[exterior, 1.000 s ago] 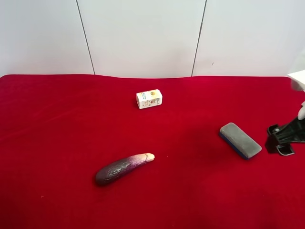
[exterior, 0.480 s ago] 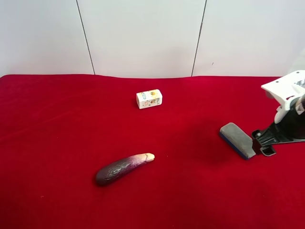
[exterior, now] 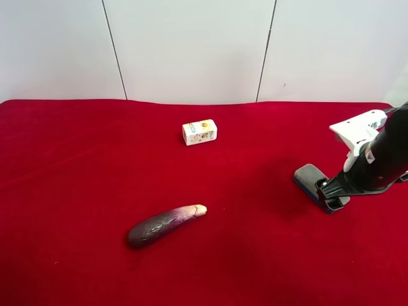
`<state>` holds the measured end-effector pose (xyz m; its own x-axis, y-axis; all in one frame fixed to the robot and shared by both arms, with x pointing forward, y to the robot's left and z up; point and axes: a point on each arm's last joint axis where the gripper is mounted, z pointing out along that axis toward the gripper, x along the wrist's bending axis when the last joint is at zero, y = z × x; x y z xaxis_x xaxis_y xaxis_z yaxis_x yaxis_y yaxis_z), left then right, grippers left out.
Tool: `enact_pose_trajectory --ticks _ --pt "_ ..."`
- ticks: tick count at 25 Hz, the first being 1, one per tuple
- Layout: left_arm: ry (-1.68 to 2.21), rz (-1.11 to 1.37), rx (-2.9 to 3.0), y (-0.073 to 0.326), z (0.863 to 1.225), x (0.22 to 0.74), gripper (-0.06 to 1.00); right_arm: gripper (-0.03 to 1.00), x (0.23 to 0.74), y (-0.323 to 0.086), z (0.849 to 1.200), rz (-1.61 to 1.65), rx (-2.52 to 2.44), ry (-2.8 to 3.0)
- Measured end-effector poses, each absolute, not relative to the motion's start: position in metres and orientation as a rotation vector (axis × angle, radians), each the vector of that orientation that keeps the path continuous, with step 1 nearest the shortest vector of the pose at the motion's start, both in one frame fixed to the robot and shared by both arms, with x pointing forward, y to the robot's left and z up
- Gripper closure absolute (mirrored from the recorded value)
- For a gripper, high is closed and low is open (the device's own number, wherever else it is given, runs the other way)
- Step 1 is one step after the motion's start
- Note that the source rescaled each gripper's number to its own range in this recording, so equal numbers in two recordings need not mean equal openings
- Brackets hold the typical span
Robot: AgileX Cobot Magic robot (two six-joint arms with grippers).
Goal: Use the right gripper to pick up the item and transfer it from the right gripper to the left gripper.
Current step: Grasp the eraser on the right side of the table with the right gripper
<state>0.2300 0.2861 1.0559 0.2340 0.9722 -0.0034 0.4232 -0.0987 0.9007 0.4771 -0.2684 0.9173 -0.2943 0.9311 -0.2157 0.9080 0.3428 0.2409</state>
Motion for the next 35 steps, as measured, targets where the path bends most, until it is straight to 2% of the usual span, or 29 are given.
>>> enact_pose_trajectory --ticks 12,27,30,32,35 --pt "1.316 0.822 1.667 0.286 1.056 0.230 -0.06 -0.03 0.487 -0.274 0.885 0.097 1.703 2.316" --pt "1.316 0.822 1.667 0.286 1.056 0.230 -0.06 -0.02 0.498 -0.277 0.885 0.253 1.700 2.247" --pt "1.316 0.822 1.667 0.286 1.056 0.230 -0.06 0.14 0.498 -0.277 0.885 0.256 1.699 2.246" --pt "1.316 0.822 1.667 0.286 1.056 0.230 -0.06 0.29 0.498 -0.277 0.885 0.257 1.701 2.245" --pt "1.316 0.822 1.667 0.286 1.056 0.230 -0.06 0.58 0.499 -0.277 0.885 0.264 1.697 2.244"
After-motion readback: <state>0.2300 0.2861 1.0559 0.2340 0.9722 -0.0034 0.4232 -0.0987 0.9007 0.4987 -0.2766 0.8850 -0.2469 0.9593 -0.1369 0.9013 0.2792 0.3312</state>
